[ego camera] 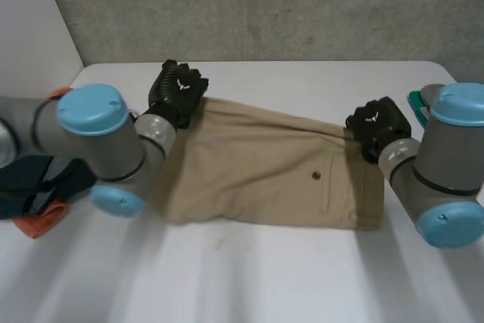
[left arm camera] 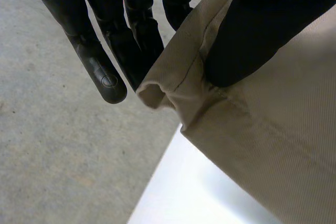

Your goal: Fold the laundry.

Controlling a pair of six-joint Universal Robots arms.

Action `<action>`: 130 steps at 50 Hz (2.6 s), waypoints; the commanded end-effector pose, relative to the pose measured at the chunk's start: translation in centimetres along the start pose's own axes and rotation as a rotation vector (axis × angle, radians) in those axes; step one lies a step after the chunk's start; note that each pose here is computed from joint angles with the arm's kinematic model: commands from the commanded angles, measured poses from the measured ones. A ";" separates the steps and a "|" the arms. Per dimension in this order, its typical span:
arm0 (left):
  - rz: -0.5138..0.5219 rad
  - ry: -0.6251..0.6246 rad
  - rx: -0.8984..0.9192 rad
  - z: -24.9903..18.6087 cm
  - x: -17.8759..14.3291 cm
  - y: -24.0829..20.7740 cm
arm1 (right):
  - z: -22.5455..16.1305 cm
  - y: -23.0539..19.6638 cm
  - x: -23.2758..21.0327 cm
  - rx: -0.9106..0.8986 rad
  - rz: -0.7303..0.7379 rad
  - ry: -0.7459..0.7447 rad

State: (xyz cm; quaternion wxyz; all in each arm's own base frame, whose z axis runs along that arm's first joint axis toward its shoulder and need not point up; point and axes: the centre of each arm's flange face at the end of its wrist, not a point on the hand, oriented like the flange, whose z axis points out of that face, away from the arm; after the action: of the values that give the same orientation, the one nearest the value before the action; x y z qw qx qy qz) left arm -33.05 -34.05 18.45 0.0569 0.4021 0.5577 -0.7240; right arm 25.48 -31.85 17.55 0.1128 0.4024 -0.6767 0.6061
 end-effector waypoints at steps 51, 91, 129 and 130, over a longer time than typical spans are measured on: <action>-0.197 0.026 0.052 -5.1 0.1 -3.5 | -4.0 4.9 3.8 -0.156 0.095 0.079; -0.466 -0.020 0.180 -6.0 -2.0 -10.1 | -6.7 -9.4 -1.0 0.363 0.635 -0.258; -0.347 0.219 -0.402 -6.6 5.8 -2.9 | -0.5 -4.7 -3.1 0.055 0.326 -0.234; -0.342 0.216 -0.386 -6.5 5.3 -3.3 | -0.8 -4.8 -3.1 0.065 0.315 -0.232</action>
State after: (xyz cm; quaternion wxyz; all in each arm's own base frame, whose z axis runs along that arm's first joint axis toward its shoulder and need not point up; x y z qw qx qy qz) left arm -34.90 -24.96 14.31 -0.0479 0.3234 0.7851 -0.5261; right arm 30.89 -30.49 16.46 -0.0878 0.3652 -0.7528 0.5406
